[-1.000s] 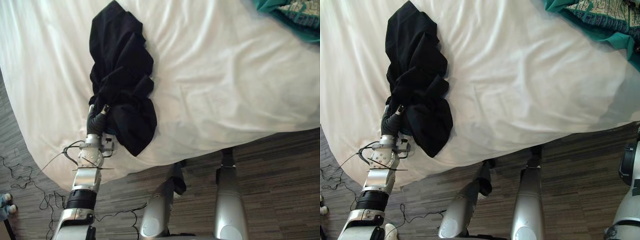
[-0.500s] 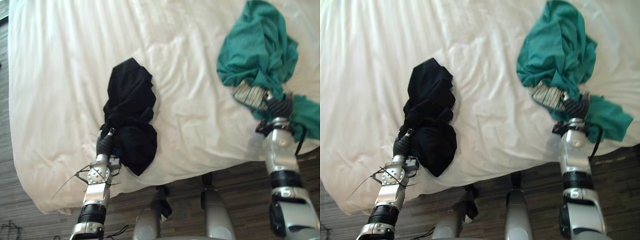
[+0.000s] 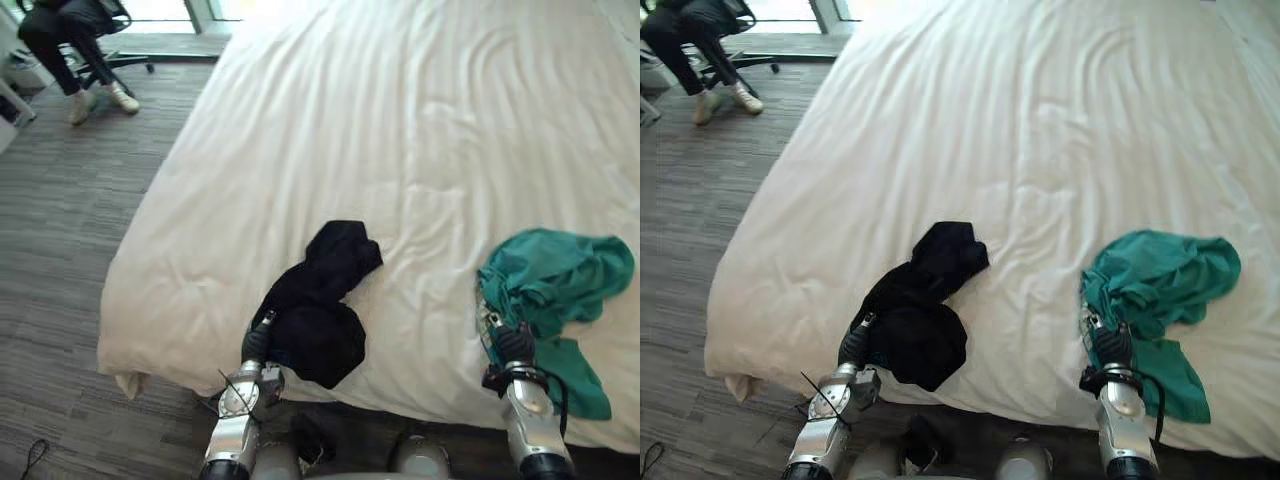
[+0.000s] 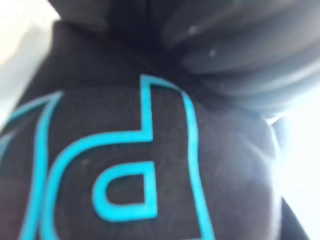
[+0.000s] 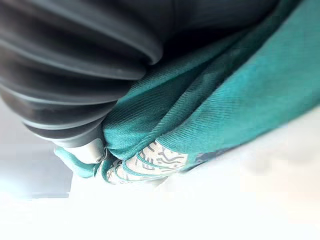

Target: Tidy the bed and pick cloth on bed and put in laundry

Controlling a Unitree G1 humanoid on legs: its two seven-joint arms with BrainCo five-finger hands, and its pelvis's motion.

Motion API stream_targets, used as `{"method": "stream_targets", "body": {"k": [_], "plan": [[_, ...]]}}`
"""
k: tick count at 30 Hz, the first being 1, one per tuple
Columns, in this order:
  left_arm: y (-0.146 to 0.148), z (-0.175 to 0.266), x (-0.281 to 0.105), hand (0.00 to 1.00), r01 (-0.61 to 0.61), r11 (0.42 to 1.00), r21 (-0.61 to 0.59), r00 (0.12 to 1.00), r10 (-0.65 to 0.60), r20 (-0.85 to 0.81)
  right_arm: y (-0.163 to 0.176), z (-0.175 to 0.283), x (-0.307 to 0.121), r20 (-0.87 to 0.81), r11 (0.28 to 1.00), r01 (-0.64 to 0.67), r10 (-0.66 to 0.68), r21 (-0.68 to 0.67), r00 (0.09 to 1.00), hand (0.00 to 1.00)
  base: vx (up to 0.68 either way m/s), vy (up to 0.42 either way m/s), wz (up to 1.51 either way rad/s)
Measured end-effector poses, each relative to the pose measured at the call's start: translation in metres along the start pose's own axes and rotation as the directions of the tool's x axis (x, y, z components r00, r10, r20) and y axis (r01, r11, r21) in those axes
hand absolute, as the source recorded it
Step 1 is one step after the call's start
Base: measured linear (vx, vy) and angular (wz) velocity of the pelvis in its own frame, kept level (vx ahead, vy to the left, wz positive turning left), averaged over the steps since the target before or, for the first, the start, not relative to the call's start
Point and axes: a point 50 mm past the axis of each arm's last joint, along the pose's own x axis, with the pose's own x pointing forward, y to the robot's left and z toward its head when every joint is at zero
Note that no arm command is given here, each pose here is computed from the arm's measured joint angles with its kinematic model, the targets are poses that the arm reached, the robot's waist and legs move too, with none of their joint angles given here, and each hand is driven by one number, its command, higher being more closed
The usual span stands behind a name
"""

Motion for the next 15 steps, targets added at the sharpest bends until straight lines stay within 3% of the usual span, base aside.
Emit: {"method": "stream_targets", "body": {"k": [6,8,15], "plan": [[0.01,-0.035,-0.024,1.0,-0.132,0.988,-0.081,0.98,0.118,-0.157,-0.022,-0.022,-0.024,-0.078,0.993,0.081,-0.087,-0.086,0.993,1.0,0.01,0.035,1.23],[0.005,-0.049,-0.041,1.0,-0.125,0.989,-0.077,0.969,0.105,-0.224,-0.027,-0.035,-0.037,-0.14,0.987,0.075,-0.096,-0.144,0.985,1.0,-0.01,0.067,1.07],[0.004,-0.048,-0.054,1.0,-0.113,0.993,-0.03,0.97,0.103,-0.221,-0.031,-0.062,-0.062,-0.263,0.977,0.059,-0.113,-0.204,0.958,1.0,0.03,0.061,1.0]]}}
